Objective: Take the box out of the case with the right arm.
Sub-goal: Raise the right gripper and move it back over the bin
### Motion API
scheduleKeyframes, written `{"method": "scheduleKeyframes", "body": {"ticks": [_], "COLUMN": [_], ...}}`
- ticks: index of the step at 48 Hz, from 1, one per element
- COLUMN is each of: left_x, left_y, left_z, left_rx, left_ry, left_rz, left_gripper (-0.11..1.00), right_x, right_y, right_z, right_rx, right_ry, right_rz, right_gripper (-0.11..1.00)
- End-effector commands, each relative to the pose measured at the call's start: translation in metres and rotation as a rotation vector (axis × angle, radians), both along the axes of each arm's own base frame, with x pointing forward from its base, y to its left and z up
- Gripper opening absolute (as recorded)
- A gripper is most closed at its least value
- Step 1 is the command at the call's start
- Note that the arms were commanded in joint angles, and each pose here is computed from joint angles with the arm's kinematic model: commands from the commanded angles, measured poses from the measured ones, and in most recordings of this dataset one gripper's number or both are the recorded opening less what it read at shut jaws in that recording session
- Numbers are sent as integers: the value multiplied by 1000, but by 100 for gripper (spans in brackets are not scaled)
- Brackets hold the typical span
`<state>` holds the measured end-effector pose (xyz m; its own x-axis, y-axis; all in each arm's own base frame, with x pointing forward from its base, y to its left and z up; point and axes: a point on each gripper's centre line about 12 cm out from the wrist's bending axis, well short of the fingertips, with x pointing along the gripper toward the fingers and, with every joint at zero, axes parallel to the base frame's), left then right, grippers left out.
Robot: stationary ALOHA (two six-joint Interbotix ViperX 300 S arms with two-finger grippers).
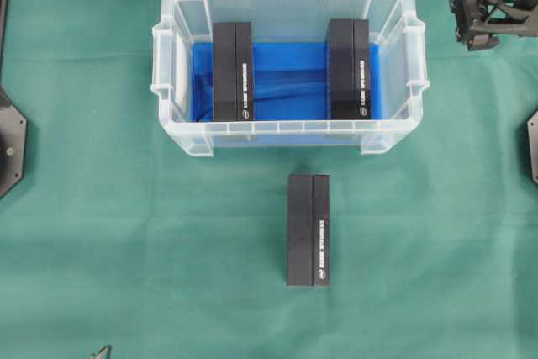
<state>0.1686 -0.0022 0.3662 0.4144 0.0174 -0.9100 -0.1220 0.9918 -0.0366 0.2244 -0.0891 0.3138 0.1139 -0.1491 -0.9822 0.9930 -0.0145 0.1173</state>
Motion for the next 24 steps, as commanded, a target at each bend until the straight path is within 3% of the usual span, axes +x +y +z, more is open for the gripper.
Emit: {"method": "scheduleKeyframes", "body": {"ticks": [1, 10, 24], "left_x": [2, 2, 1], "left_y": [1, 1, 1], "left_z": [9, 9, 9], "left_rx": [3, 3, 2], "left_ry": [-26, -26, -28], "left_rz": [3, 3, 4], "left_gripper": [0, 0, 0], "right_x": [8, 44, 121], "right_y": [-1, -5, -11], "right_z": [9, 17, 24], "right_rx": [-6, -12, -17], "right_ry": [-56, -106, -120], "right_rz": [2, 28, 79], "right_gripper": [89, 89, 89]}}
